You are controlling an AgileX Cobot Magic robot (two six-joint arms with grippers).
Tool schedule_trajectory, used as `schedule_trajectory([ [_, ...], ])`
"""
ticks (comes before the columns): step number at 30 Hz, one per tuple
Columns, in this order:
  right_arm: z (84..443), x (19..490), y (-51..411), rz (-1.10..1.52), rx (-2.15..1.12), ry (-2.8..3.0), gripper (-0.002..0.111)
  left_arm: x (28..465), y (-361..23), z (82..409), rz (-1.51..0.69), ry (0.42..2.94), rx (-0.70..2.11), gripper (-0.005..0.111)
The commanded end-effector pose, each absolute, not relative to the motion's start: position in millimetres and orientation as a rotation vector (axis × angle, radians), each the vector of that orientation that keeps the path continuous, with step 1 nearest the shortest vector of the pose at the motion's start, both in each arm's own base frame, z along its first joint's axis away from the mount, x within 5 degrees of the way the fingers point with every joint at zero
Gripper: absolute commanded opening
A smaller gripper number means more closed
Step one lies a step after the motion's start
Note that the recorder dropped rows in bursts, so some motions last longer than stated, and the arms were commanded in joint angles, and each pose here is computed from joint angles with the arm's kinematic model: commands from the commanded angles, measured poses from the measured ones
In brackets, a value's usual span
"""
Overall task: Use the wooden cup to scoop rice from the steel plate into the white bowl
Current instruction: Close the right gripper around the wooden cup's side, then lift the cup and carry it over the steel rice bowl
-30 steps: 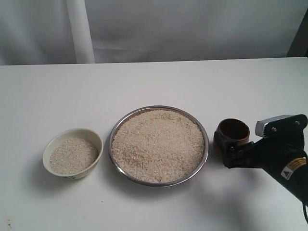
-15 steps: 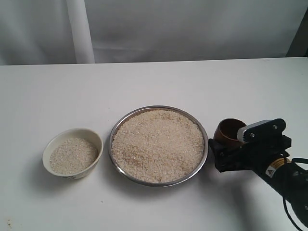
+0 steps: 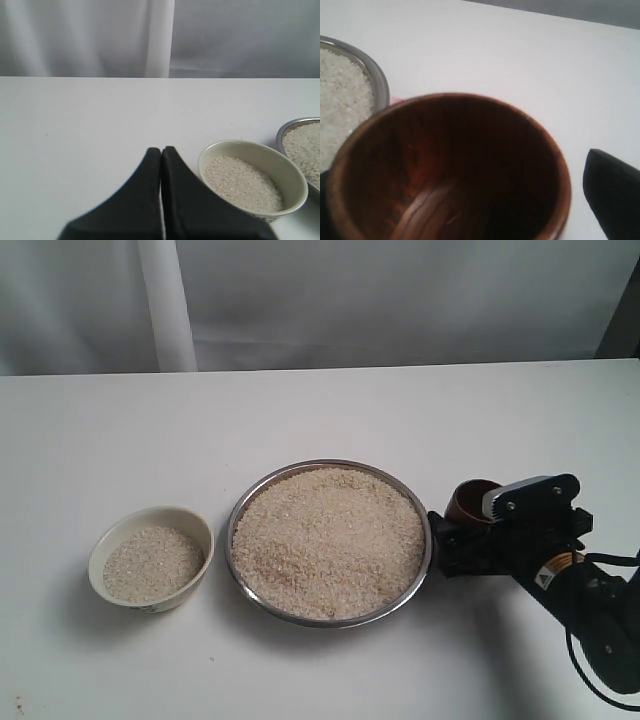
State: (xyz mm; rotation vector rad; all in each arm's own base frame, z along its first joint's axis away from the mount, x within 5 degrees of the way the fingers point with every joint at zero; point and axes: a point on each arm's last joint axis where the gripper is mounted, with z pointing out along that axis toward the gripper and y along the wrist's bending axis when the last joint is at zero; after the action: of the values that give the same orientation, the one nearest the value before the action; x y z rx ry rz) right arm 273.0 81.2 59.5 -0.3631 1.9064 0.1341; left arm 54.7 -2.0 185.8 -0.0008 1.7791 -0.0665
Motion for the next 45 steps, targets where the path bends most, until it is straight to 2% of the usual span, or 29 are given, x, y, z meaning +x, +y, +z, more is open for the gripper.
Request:
schedule_trajectory([
  [1, 55.1, 272.4, 83.4, 0.139, -0.391, 1.91, 0.1, 54.6, -2.5, 187.5, -0.08, 1.769, -0.005, 0.0],
  [6, 55.1, 272.7, 82.3, 0.129, -0.378, 1.912, 0.099, 54.6, -2.5, 187.5, -0.08, 1.769, -0.005, 0.0],
  [9, 55.1, 272.7, 82.3, 0.129, -0.378, 1.912, 0.091, 54.6, -2.5, 187.5, -0.08, 1.769, -0.005, 0.0],
  [16, 55.1, 272.6, 82.9, 0.135, -0.385, 1.911, 0.053, 54.6, -2.5, 187.5, -0.08, 1.769, -0.005, 0.0],
  [24, 55.1, 272.1, 84.2, 0.146, -0.4, 1.908, 0.023, 54.6, -2.5, 187.5, -0.08, 1.769, -0.005, 0.0],
  [28, 59.0, 272.5, 85.9, 0.159, -0.415, 1.892, 0.0, 54.6, -2.5, 187.5, -0.08, 1.769, -0.005, 0.0],
  [36, 99.8, 273.4, 85.9, 0.146, -0.432, 1.926, 0.0, 54.6, -2.5, 187.5, -0.08, 1.769, -0.005, 0.0],
  [42, 191.1, 261.0, 86.3, 0.081, -0.586, 2.068, 0.0, 54.6, -2.5, 187.5, -0.08, 1.769, -0.005, 0.0],
  [45, 243.4, 262.7, 102.1, -0.078, -0.841, 2.179, 0.0, 54.6, -2.5, 187.5, -0.08, 1.769, -0.005, 0.0],
])
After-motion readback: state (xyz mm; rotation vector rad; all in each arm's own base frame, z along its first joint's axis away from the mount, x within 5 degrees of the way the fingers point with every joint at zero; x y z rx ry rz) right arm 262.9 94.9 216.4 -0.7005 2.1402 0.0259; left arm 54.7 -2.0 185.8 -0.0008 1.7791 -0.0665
